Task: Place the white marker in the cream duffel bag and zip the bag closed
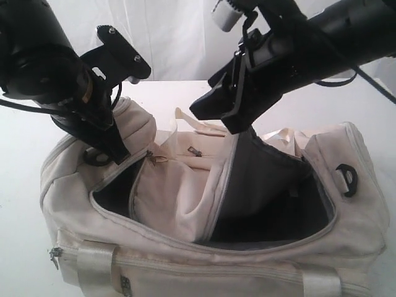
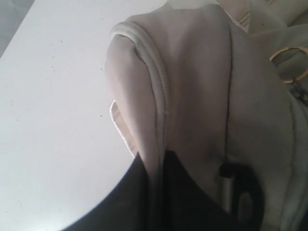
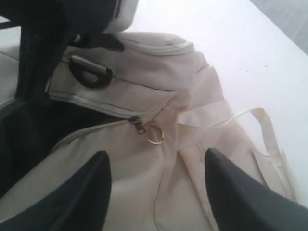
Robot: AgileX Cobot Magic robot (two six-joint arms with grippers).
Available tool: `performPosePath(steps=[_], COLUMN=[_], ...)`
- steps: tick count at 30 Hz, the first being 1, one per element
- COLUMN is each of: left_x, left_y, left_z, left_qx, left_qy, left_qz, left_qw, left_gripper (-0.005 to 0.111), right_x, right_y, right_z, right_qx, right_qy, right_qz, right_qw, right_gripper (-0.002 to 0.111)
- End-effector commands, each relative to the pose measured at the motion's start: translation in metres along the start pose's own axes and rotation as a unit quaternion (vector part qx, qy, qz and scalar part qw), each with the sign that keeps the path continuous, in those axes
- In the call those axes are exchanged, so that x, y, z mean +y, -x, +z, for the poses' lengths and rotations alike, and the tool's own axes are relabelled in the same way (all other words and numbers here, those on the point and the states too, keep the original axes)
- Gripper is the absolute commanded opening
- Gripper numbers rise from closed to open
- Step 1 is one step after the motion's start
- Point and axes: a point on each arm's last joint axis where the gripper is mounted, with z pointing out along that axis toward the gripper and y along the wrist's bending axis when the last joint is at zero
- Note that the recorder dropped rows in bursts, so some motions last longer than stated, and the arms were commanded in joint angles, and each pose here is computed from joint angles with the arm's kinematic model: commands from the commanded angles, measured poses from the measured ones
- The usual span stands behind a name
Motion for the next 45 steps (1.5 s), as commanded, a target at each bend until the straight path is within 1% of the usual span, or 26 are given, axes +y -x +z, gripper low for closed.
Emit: performPosePath(steps=[1,7,13,18,23,27,29,31,35,43,44,45], left_x=[0.007,0.007,0.007,0.007,0.007,0.007,0.007,0.007,0.007,0.007,0.007,0.007], left_y=[-0.002,-0.002,-0.002,-0.002,-0.002,-0.001,-0.001,-0.001,0.000,0.003,0.003,0.003], left_z=[-0.006,-0.006,-0.006,-0.006,-0.006,-0.006,-0.006,-0.006,-0.006,-0.006,-0.006,-0.006], left_qx=[-0.003,-0.004,-0.004,-0.004,-0.004,-0.006,-0.006,-0.007,-0.010,-0.028,-0.029,-0.030], left_qy=[0.017,0.017,0.017,0.017,0.017,0.016,0.016,0.017,0.020,0.019,0.019,0.020], left_qz=[0.000,-0.001,-0.002,-0.002,-0.002,-0.002,-0.002,-0.002,0.001,0.004,0.004,0.005], left_qw=[1.000,1.000,1.000,1.000,1.000,1.000,1.000,1.000,1.000,0.999,0.999,0.999], left_gripper=[0.000,0.000,0.000,0.000,0.000,0.000,0.000,0.000,0.000,0.000,0.000,0.000], right_x=[0.001,0.006,0.016,0.013,0.004,-0.005,-0.007,-0.008,-0.008,-0.009,-0.009,-0.010], right_y=[-0.006,-0.013,-0.021,-0.028,-0.036,-0.031,-0.031,-0.031,-0.032,-0.042,-0.043,-0.044], right_z=[0.019,0.048,0.080,0.097,0.112,0.124,0.130,0.135,0.141,0.154,0.155,0.157], right_qx=[0.001,0.010,0.029,0.038,0.048,0.043,0.043,0.040,0.032,0.040,0.041,0.040], right_qy=[0.051,0.094,0.121,0.105,0.080,0.079,0.086,0.090,0.104,0.114,0.115,0.110], right_qz=[-0.009,-0.025,-0.050,-0.059,-0.056,-0.057,-0.054,-0.044,-0.034,-0.015,-0.016,-0.012], right_qw=[0.999,0.995,0.991,0.992,0.994,0.994,0.994,0.994,0.993,0.993,0.992,0.993], right_gripper=[0.054,0.054,0.054,0.053,0.041,0.041,0.047,0.048,0.048,0.048,0.047,0.044])
